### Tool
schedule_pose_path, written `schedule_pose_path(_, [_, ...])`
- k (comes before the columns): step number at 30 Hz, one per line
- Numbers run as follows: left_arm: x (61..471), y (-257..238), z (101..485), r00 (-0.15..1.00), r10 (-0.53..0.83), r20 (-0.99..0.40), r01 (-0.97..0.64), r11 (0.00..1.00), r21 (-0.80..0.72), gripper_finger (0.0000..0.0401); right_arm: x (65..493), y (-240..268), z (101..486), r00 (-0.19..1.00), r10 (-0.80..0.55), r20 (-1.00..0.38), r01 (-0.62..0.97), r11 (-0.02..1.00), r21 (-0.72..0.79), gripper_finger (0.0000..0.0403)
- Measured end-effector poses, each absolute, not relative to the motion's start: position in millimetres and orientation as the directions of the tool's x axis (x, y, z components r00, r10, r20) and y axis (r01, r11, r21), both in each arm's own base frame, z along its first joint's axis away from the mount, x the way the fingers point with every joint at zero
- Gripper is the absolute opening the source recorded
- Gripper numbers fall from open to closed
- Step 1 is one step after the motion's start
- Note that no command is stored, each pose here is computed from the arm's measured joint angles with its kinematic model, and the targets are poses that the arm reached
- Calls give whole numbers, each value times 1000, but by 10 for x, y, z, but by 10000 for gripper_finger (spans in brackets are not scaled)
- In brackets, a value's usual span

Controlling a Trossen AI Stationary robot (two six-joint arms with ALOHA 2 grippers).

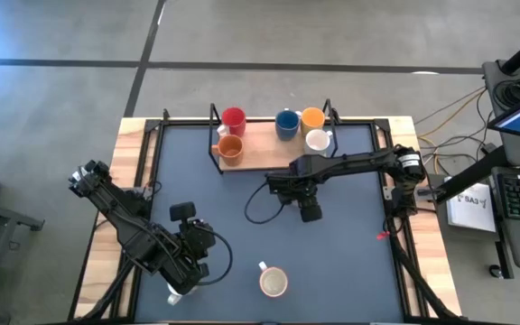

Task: Place coffee mugs
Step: Put the white cup on the shelf

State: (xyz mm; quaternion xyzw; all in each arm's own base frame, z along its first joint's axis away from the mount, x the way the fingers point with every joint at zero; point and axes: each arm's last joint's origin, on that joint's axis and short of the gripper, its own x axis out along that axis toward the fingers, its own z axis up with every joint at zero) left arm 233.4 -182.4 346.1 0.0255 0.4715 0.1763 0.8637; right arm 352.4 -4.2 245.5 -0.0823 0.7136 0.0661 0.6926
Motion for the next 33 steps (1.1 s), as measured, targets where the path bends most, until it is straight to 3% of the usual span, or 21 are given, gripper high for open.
schedule_pose_path(9, [2334, -1824, 3461, 493, 329, -806, -280, 936, 211, 114, 3481, -38, 2312, -60, -26, -998, -313, 950, -6, 118])
schedule_pose_path(16, [2334, -1824, 3461, 493, 329, -806, -281, 936, 210, 114, 3496, -39, 2240, -36, -25, -999, -282, 959, -14, 32])
schedule_pose_path(20, [2334, -1824, 3461, 493, 329, -806, -281, 936, 210, 114, 3505, -35, 2241, -28, -8, -1000, -174, 985, -3, 17])
schedule_pose_path(27, [2334, -1824, 3461, 493, 329, -806, -281, 936, 210, 113, 3556, -68, 2259, 24, 30, -999, 194, 981, 34, 19])
schedule_pose_path(33, [2334, -1824, 3461, 493, 329, -805, -283, 936, 209, 114, 3661, -72, 2390, 119, 32, -992, 236, 970, 59, 50])
